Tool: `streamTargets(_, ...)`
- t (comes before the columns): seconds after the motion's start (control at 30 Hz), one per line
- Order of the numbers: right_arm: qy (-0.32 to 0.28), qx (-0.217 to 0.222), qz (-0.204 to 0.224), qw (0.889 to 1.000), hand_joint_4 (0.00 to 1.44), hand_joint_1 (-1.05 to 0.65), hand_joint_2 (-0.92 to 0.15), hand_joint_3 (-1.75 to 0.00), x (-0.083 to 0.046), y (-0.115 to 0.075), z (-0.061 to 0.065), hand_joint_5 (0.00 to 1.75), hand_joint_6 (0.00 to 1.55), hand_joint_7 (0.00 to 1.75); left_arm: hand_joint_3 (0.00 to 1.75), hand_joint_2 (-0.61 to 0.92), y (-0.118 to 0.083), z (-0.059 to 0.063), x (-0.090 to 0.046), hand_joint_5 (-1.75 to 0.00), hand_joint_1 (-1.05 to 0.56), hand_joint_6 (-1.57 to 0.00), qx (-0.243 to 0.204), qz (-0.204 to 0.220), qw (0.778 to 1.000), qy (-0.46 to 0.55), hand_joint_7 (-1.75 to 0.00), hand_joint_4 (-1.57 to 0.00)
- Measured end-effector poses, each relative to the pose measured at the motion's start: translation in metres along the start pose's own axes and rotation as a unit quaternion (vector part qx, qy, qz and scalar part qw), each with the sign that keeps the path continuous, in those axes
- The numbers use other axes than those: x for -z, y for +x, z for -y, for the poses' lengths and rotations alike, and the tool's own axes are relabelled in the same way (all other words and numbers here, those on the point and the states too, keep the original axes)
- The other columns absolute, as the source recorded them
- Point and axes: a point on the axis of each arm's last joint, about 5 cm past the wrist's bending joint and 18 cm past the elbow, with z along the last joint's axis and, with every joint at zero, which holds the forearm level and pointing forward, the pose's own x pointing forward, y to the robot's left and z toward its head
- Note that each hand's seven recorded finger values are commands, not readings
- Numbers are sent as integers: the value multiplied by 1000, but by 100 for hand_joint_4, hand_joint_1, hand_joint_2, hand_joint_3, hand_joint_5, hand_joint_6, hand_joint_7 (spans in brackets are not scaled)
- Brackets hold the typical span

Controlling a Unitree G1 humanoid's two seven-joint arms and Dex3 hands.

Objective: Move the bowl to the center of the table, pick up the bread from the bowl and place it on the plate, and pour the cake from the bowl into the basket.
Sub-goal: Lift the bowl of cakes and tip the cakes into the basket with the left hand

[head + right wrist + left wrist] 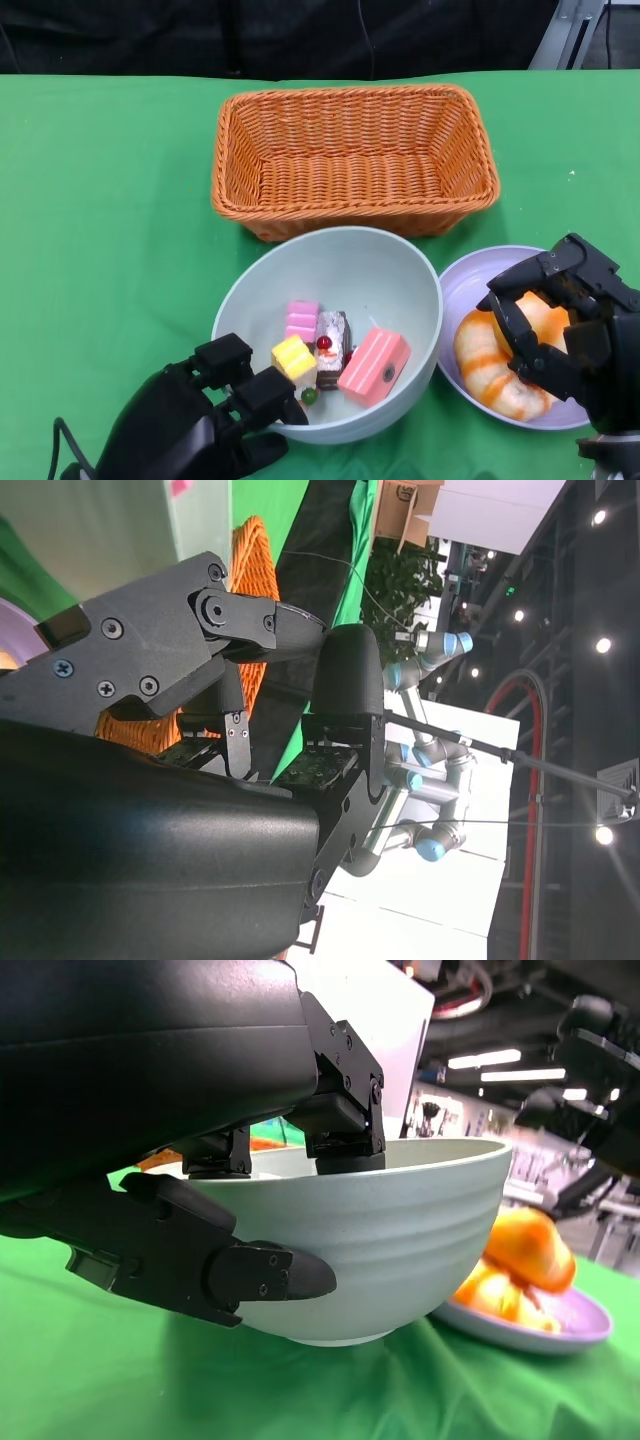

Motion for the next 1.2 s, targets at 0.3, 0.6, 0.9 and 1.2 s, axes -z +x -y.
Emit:
streamTargets(0.3,1,-5,-6,1000,64,-6,-68,-74,2,-1,0,144,61,126,82,80,3,-1,-2,-173,-11,-46,-45,15,998,-39,-163,-55)
streamTargets(0.6,-8,-7,-18,1000,65,-7,-61,-84,6,-3,0,146,62,128,88,72,8,-11,-1,-166,-10,-59,-86,6,991,-103,-146,-58)
streamTargets(0.9,-19,-11,-24,999,65,-8,-58,-92,10,-6,-1,146,61,129,87,71,14,-19,0,-161,-11,-60,-123,25,984,-126,-144,-62)
streamTargets(1.2,-12,-15,-22,1000,64,-13,-70,-67,10,-5,-5,149,62,125,68,83,20,-27,2,-145,-10,-67,-138,41,979,-142,-135,-71)
